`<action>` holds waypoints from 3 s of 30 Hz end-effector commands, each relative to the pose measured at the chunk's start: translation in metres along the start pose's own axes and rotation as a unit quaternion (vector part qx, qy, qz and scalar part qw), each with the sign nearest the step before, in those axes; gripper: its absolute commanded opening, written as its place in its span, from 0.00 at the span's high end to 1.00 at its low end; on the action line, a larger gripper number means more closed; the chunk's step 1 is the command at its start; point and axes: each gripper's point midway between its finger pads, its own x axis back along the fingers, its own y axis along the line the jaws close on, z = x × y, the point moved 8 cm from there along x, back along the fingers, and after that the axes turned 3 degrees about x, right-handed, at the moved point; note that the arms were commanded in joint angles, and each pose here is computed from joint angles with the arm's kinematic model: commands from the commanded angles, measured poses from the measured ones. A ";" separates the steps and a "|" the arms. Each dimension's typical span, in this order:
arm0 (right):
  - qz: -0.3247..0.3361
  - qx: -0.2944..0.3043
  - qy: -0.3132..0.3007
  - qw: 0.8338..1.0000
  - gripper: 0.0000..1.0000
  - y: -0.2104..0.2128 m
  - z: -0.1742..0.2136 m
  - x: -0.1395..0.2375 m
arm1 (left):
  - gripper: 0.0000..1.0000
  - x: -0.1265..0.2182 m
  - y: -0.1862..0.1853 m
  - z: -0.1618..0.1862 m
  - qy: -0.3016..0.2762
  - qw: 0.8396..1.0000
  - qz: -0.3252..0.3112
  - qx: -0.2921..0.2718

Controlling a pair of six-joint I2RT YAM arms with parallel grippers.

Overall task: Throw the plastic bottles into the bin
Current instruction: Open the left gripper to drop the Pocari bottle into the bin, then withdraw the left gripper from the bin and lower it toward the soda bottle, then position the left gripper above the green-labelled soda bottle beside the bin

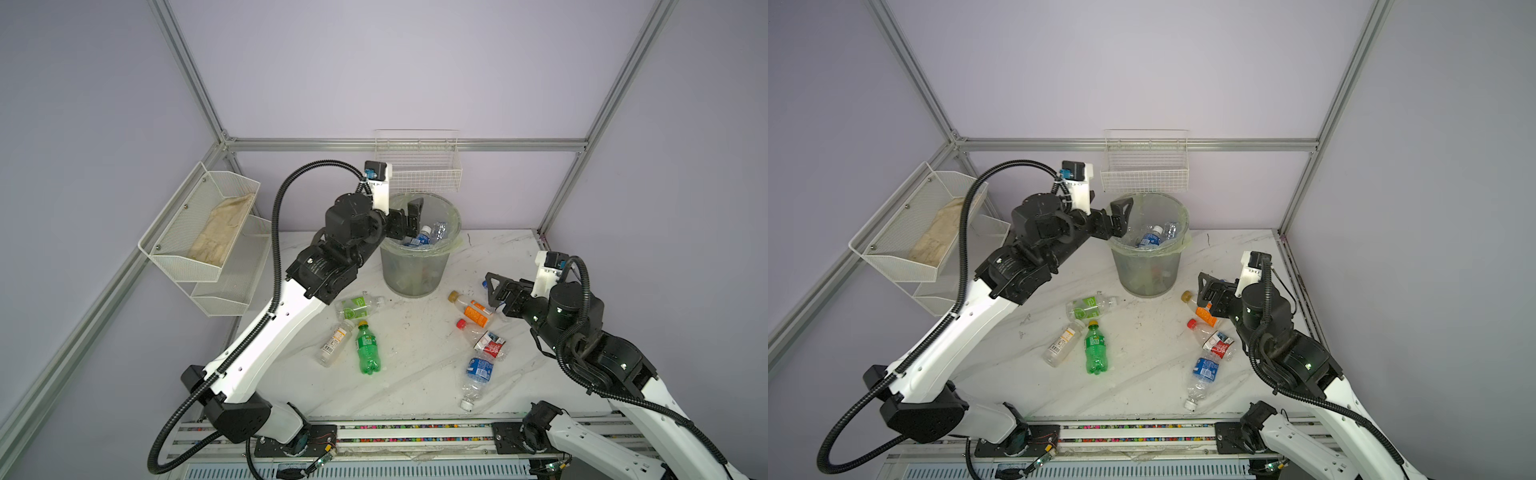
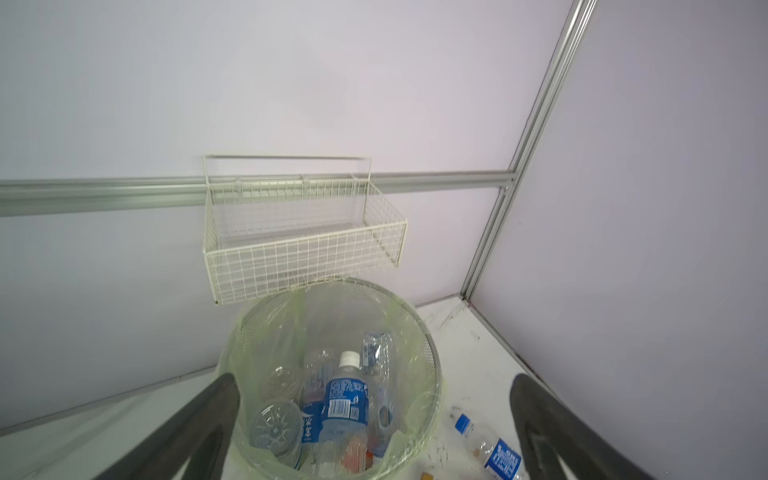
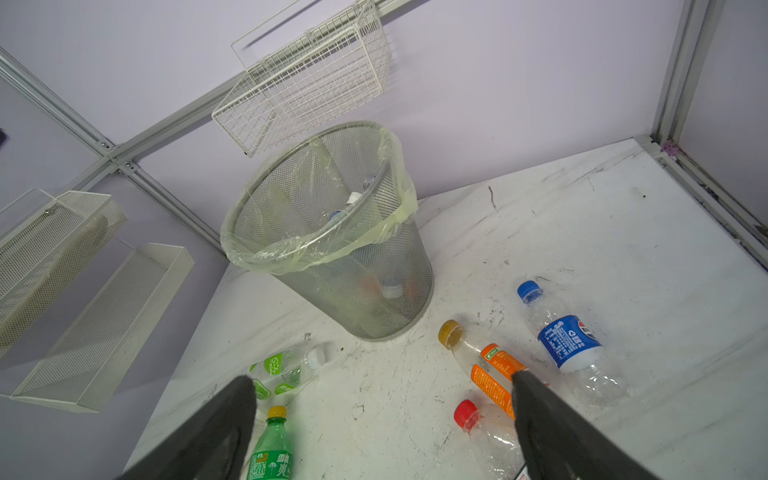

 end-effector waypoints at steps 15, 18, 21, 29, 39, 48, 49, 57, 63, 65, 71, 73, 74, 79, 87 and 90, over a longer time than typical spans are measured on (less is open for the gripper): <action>-0.002 -0.004 0.024 1.000 0.03 0.001 0.014 -0.013 | 0.00 0.029 0.021 0.039 0.011 0.999 -0.025 0.024; -0.001 -0.003 0.030 1.000 0.03 0.002 0.016 -0.017 | 0.00 0.033 0.025 0.045 0.014 0.999 -0.032 0.027; 0.001 -0.001 0.035 0.999 0.03 0.001 0.018 -0.019 | 0.01 0.037 0.029 0.053 0.020 0.998 -0.040 0.032; 0.007 0.003 0.040 0.999 0.03 0.000 0.023 -0.022 | 0.00 0.045 0.039 0.075 0.040 0.997 -0.058 0.041; 0.009 0.009 0.046 0.999 0.03 0.000 0.026 -0.026 | 0.01 0.064 0.059 0.118 0.082 0.990 -0.097 0.055; 0.006 0.010 0.049 0.999 0.03 0.001 0.027 -0.029 | 0.00 0.084 0.079 0.155 0.114 0.982 -0.136 0.066; 0.006 0.010 0.050 0.999 0.03 0.002 0.028 -0.030 | 0.00 0.085 0.080 0.158 0.118 0.981 -0.140 0.067; 0.003 0.007 0.050 0.999 0.03 0.002 0.027 -0.028 | 0.00 0.082 0.093 0.184 0.164 0.971 -0.160 0.065; 0.000 0.006 0.051 0.999 0.03 0.003 0.027 -0.029 | 0.00 0.070 0.105 0.199 0.205 0.962 -0.166 0.068; 0.000 0.007 0.050 0.999 0.03 0.003 0.026 -0.029 | 0.00 0.066 0.111 0.205 0.218 0.958 -0.171 0.069; -0.001 0.010 0.050 0.999 0.03 0.004 0.025 -0.029 | 0.00 0.053 0.125 0.222 0.252 0.947 -0.186 0.073; 0.001 0.012 0.051 0.999 0.03 0.004 0.025 -0.030 | 0.00 0.048 0.131 0.229 0.264 0.942 -0.190 0.079; 0.000 0.012 0.052 0.999 0.03 0.004 0.026 -0.031 | 0.00 0.046 0.133 0.231 0.269 0.941 -0.188 0.080; 0.000 0.014 0.054 0.998 0.03 0.005 0.027 -0.033 | 0.00 0.032 0.144 0.249 0.303 0.930 -0.190 0.084; 0.000 0.017 0.055 0.998 0.03 0.005 0.028 -0.034 | 0.00 0.014 0.165 0.276 0.350 0.909 -0.207 0.097; 0.000 0.016 0.056 0.998 0.03 0.005 0.029 -0.034 | 0.00 0.007 0.174 0.290 0.373 0.897 -0.218 0.095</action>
